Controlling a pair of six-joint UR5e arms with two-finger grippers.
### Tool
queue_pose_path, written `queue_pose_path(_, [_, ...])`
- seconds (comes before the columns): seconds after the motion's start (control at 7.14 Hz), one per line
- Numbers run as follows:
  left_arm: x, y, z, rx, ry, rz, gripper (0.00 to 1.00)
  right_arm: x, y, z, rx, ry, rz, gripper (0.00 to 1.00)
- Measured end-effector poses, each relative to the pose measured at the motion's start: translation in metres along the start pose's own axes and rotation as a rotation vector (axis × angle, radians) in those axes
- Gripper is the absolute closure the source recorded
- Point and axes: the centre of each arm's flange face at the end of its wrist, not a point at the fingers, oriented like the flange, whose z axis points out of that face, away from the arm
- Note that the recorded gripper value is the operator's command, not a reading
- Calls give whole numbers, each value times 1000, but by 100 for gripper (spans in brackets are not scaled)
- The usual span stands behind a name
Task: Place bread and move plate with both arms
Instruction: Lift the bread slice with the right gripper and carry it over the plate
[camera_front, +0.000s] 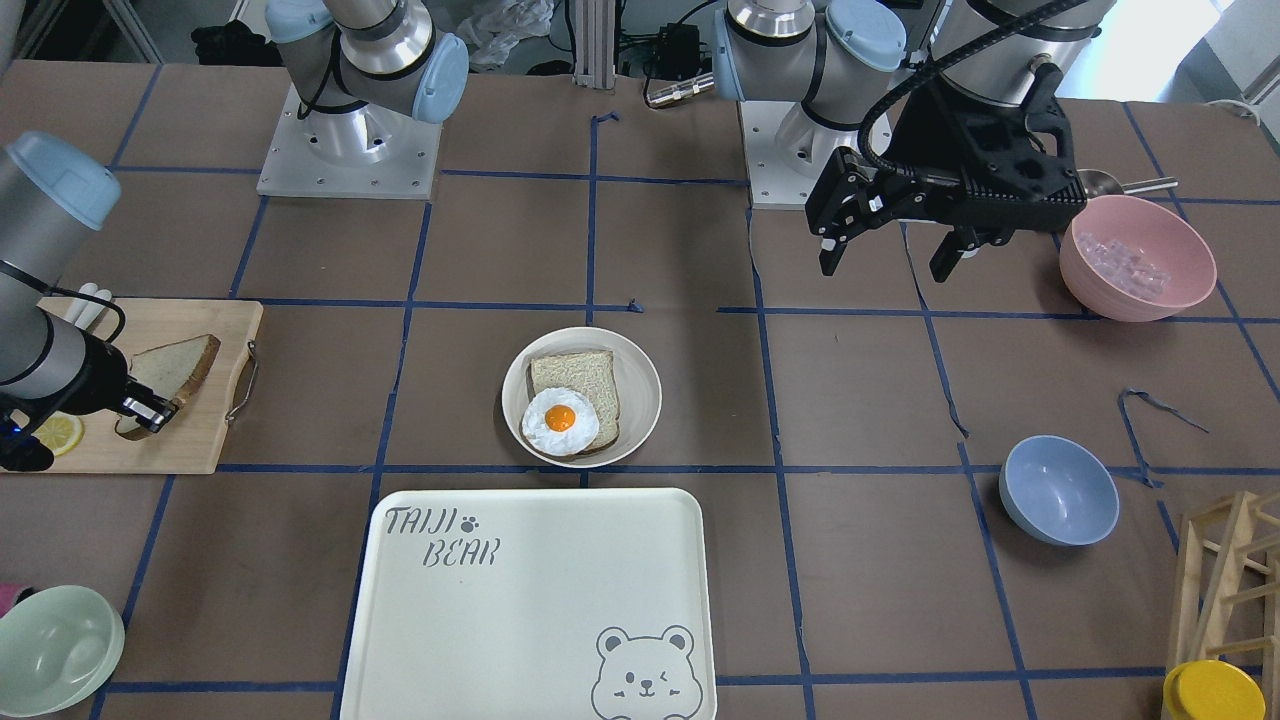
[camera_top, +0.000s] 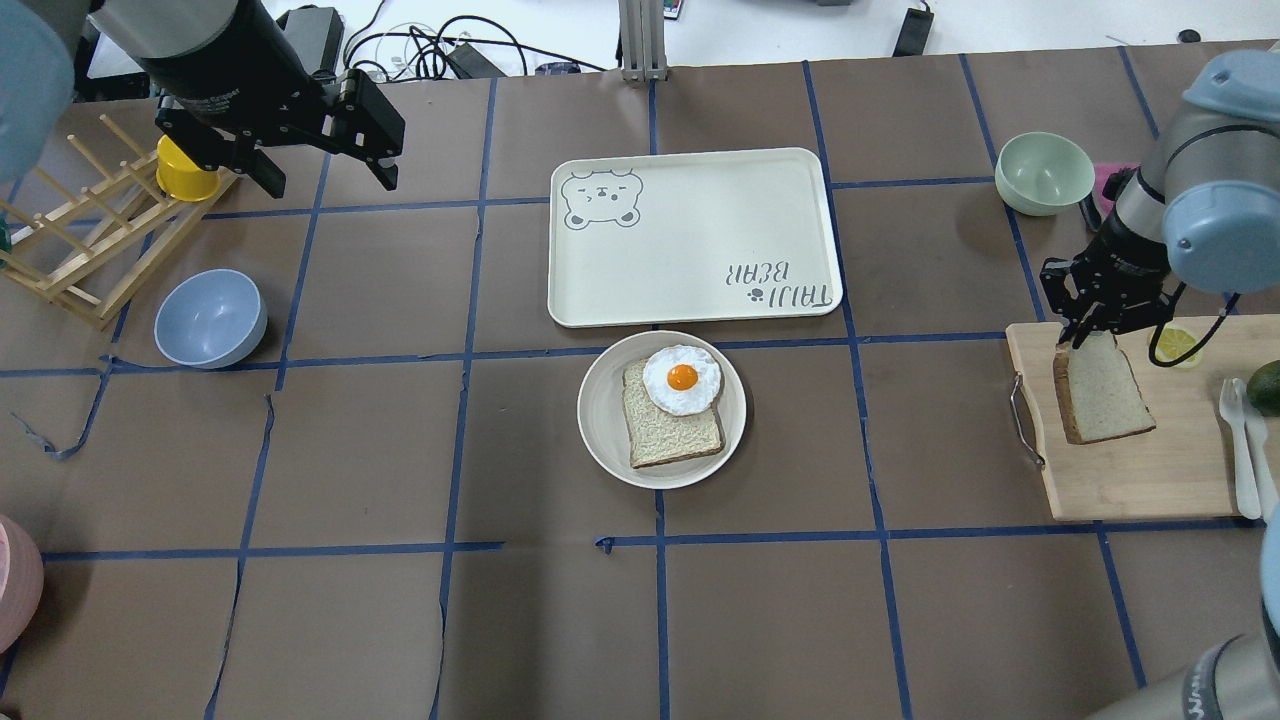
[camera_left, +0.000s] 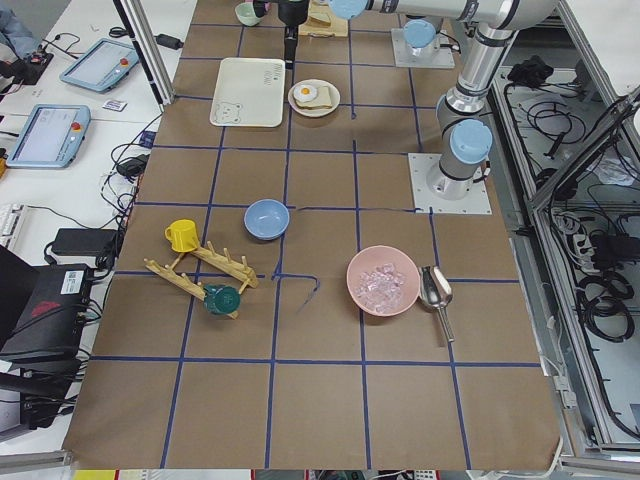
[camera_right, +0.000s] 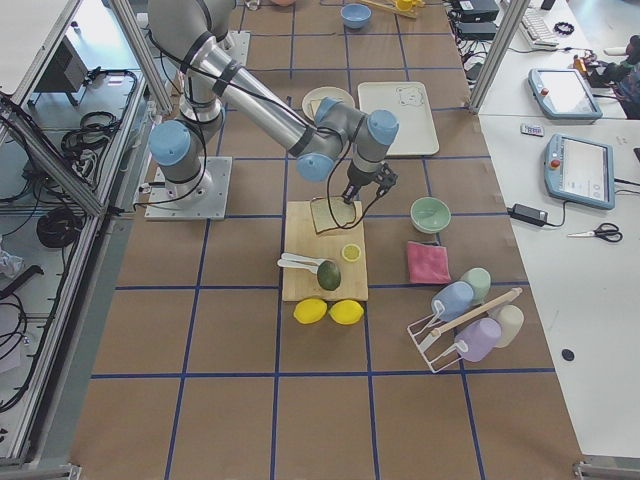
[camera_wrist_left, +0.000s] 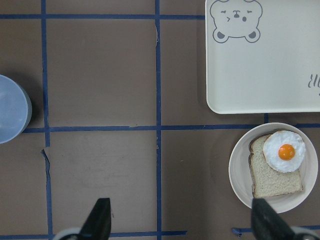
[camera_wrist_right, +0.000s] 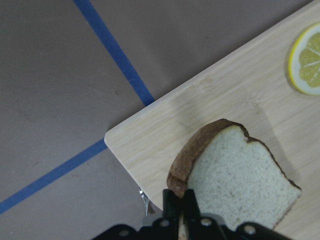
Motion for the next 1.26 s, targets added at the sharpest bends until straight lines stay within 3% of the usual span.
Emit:
queue_pose_path(0.42, [0, 0, 0, 0, 0, -1, 0, -23, 11, -68, -40, 12, 47, 100])
queue_pose_path(0.7, [-1, 0, 0, 0, -1, -1, 0, -91, 43, -113, -48, -7, 126, 100])
queue_pose_path(0.98, [-1, 0, 0, 0, -2, -1, 0, -163, 85, -129, -55, -37, 213, 100])
queue_pose_path(1.26, [-1, 0, 0, 0, -2, -1, 0, -235, 139, -125, -82, -84, 284, 100])
